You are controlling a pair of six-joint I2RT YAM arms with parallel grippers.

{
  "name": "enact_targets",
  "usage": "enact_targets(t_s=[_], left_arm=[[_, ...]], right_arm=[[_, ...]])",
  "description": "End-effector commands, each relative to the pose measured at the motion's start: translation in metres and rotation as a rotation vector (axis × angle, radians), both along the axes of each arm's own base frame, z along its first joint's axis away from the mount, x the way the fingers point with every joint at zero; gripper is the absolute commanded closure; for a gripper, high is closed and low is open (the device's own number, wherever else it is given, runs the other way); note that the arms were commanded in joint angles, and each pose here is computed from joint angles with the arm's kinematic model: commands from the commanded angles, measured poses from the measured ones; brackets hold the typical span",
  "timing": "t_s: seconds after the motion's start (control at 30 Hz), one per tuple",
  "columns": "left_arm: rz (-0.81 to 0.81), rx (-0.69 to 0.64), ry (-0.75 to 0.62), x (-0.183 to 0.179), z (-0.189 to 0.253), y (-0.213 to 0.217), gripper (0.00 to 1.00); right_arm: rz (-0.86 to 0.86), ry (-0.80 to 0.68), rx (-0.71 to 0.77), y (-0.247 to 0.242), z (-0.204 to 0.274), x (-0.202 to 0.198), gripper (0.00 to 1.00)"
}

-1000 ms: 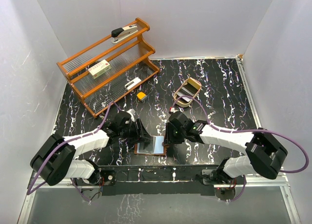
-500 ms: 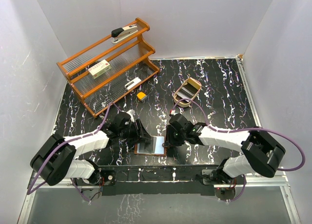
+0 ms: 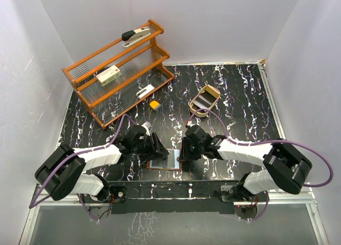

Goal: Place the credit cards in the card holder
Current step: Insert the credit card into the card holder.

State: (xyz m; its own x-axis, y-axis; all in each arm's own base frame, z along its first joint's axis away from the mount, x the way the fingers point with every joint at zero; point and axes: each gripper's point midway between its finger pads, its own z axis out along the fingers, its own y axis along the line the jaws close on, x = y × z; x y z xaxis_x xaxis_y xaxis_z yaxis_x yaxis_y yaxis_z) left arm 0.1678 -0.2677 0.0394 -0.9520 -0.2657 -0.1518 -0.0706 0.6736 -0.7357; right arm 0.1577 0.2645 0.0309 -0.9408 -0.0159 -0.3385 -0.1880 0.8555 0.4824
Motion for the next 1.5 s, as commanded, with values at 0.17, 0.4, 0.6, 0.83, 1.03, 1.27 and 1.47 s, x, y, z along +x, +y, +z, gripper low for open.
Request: enact_targets(t_s=[0.17, 0.4, 0.6, 0.83, 1.03, 1.27, 1.47], left_arm=[[-0.011, -0.039, -0.001, 0.002, 0.008, -0.016, 0.55], [-0.036, -0.089, 0.005, 0.001, 0.009, -0.028, 0.55], [-0.049, -0.109, -0.021, 0.004, 0.02, -0.033, 0.54], [-0.105, -0.124, -0.077, 0.005, 0.033, -0.037, 0.5], [-0.106, -0.119, -0.069, 0.004, 0.031, -0.037, 0.5], [-0.074, -0.039, -0.056, 0.002, 0.025, -0.022, 0.47], [-0.007, 0.025, -0.023, 0.006, 0.023, 0.006, 0.47]], right_arm=[[-0.016, -0.032, 0.013, -0.001, 0.002, 0.003, 0.79], [-0.008, -0.03, 0.01, -0.001, -0.002, 0.002, 0.8], [0.005, -0.053, -0.021, -0.004, -0.003, 0.006, 0.8], [0.01, -0.11, -0.075, -0.01, 0.004, 0.016, 0.8], [0.01, -0.117, -0.092, -0.011, 0.008, 0.02, 0.8], [-0.004, -0.13, -0.051, -0.006, 0.033, 0.021, 0.78], [-0.016, -0.13, 0.018, 0.007, 0.054, 0.022, 0.75]])
